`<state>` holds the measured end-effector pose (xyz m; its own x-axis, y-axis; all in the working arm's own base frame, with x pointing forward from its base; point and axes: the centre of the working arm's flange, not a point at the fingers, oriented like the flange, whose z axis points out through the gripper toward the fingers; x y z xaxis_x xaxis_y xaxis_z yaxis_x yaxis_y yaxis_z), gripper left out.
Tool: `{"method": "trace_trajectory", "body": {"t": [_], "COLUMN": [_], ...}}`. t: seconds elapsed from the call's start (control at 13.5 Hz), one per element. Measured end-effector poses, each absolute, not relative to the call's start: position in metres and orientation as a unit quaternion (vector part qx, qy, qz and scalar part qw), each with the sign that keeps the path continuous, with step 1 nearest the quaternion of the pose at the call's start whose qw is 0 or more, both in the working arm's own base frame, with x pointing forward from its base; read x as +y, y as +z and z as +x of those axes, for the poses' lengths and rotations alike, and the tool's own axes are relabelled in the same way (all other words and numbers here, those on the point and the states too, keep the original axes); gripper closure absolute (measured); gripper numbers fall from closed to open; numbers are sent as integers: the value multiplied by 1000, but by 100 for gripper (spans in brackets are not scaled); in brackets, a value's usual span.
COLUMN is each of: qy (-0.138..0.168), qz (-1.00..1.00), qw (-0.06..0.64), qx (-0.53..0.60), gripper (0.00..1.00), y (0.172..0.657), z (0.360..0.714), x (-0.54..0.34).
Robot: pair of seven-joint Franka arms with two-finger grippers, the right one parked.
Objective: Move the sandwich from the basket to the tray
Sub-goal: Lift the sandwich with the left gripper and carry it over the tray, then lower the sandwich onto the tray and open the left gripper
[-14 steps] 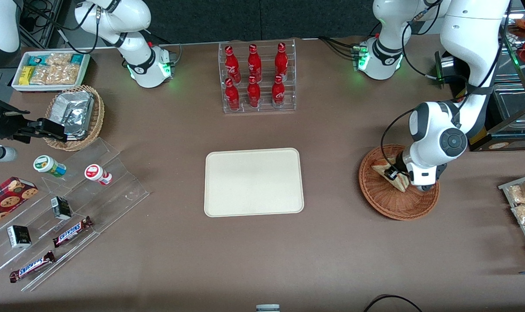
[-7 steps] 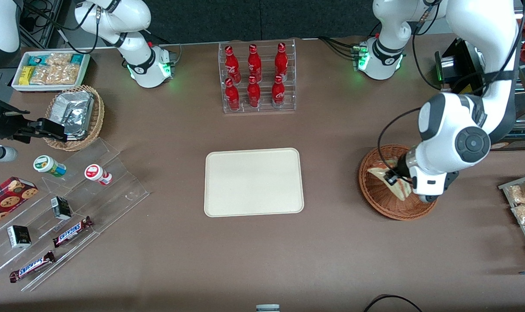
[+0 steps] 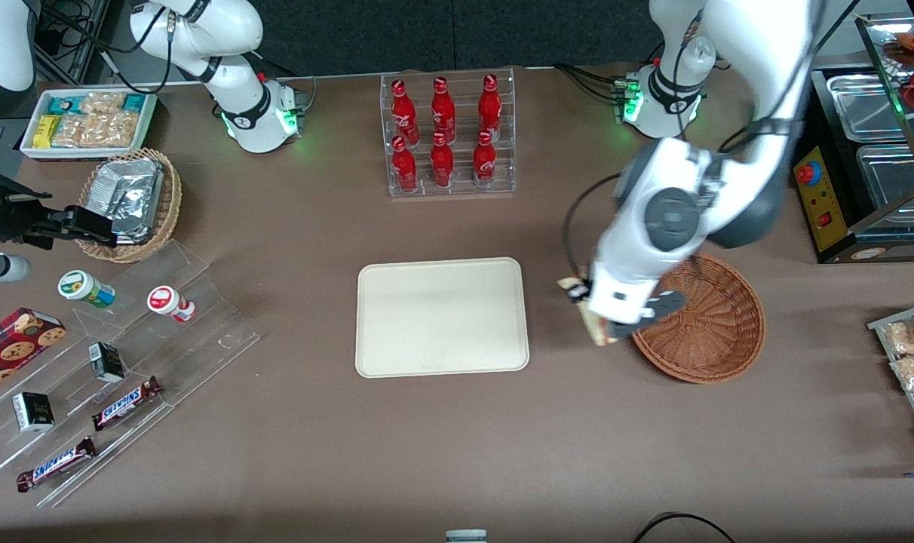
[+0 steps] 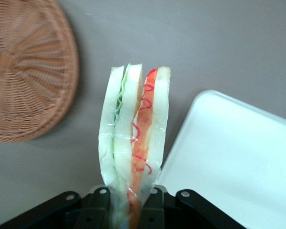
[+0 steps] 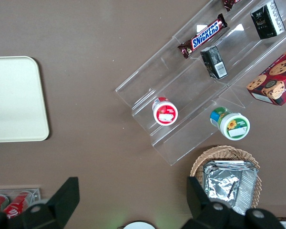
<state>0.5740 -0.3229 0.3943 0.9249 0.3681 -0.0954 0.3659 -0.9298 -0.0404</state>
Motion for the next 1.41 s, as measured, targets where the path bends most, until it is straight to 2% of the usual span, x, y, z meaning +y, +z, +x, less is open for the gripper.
{"method": "trace_trajectory", "body": {"t": [0.74, 1.41], "qy": [50, 45], "qz": [-997, -999], "qw": [0, -14], "qx": [-53, -12], "gripper": [84, 84], "y": [308, 253], "z": [527, 527], "x": [-523, -543]}}
